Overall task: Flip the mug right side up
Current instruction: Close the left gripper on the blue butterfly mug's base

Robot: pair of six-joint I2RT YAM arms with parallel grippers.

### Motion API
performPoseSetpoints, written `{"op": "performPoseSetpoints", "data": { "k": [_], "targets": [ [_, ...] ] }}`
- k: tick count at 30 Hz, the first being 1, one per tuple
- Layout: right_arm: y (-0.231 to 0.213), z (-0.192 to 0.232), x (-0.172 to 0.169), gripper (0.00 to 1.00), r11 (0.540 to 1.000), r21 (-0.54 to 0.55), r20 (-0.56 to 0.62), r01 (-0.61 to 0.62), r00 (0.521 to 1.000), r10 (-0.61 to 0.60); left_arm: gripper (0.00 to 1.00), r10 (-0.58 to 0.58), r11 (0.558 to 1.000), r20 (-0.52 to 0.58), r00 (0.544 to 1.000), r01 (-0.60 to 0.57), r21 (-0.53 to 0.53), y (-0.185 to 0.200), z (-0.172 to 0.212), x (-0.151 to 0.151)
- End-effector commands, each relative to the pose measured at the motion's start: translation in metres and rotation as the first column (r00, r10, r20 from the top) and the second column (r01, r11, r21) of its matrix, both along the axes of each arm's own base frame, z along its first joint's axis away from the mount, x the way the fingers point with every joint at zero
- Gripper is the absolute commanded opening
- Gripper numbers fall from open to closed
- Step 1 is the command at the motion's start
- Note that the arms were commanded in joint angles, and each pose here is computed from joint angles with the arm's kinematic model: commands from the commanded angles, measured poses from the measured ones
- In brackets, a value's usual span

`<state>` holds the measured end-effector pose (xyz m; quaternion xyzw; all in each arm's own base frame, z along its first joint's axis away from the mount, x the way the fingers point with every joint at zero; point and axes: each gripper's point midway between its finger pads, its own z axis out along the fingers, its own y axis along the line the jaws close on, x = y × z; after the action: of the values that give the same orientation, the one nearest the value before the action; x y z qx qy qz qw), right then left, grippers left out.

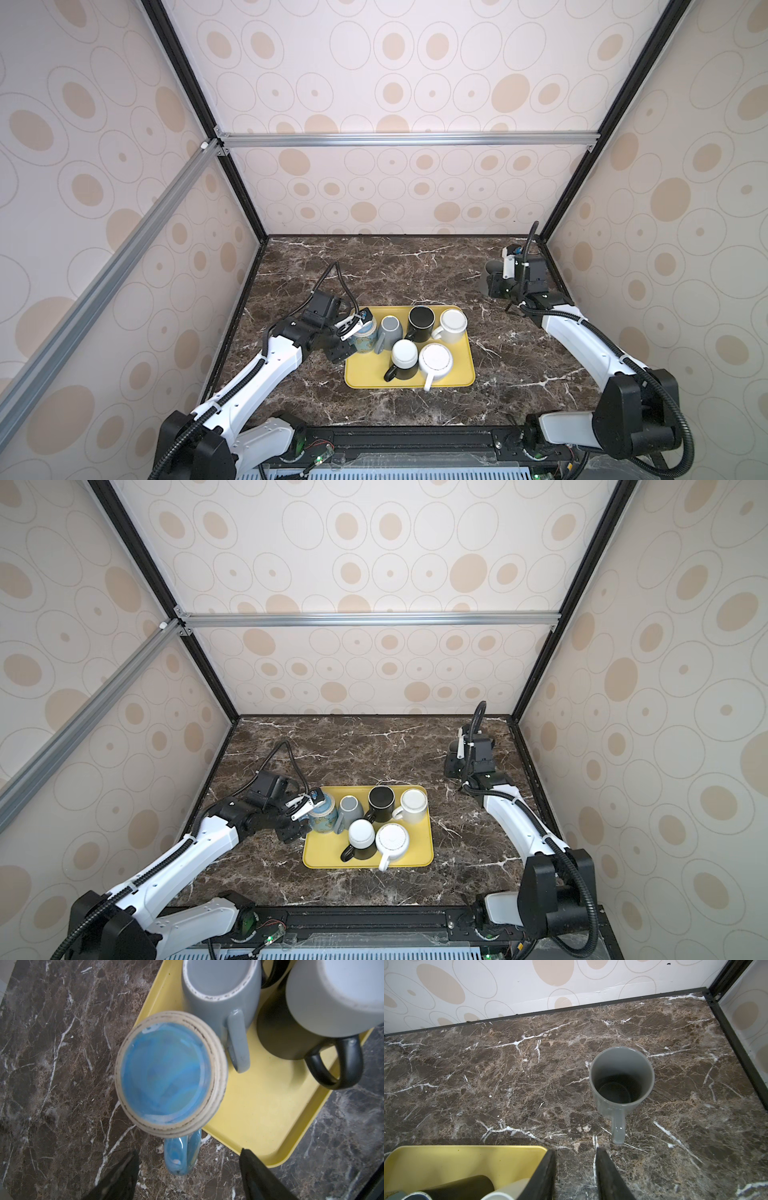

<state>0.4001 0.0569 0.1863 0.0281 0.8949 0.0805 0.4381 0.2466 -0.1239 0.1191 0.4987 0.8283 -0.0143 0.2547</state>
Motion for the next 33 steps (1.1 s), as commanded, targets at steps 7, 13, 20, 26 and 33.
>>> {"op": "performPoseSetpoints", "data": {
  "k": [7, 13, 20, 26, 33],
  "targets": [
    [0.004, 0.002, -0.004, 0.35, 1.000, 0.004, 0.010, -0.016, 1.000, 0.016, 0.70, 0.005, 0.999, -0.004, 1.000, -0.005, 0.037, 0.004, -0.014, 0.011],
    [0.003, 0.000, -0.004, 0.35, 1.000, -0.005, 0.007, -0.016, 1.000, 0.016, 0.66, 0.007, 0.999, -0.039, 0.999, -0.006, 0.041, 0.004, -0.022, 0.016],
    [0.001, -0.001, -0.004, 0.34, 1.000, -0.011, 0.004, -0.010, 1.000, 0.010, 0.60, 0.023, 0.999, -0.066, 0.998, -0.020, 0.033, 0.003, -0.024, 0.026],
    [0.005, -0.002, -0.004, 0.33, 1.000, 0.002, 0.005, -0.025, 1.000, 0.025, 0.58, 0.044, 0.998, -0.068, 0.997, -0.041, 0.043, 0.007, -0.027, 0.034],
    [0.003, -0.003, -0.004, 0.33, 1.000, -0.009, 0.004, -0.017, 1.000, 0.017, 0.51, 0.048, 0.998, -0.063, 0.997, -0.045, 0.046, 0.009, -0.026, 0.035]
  ]
}}
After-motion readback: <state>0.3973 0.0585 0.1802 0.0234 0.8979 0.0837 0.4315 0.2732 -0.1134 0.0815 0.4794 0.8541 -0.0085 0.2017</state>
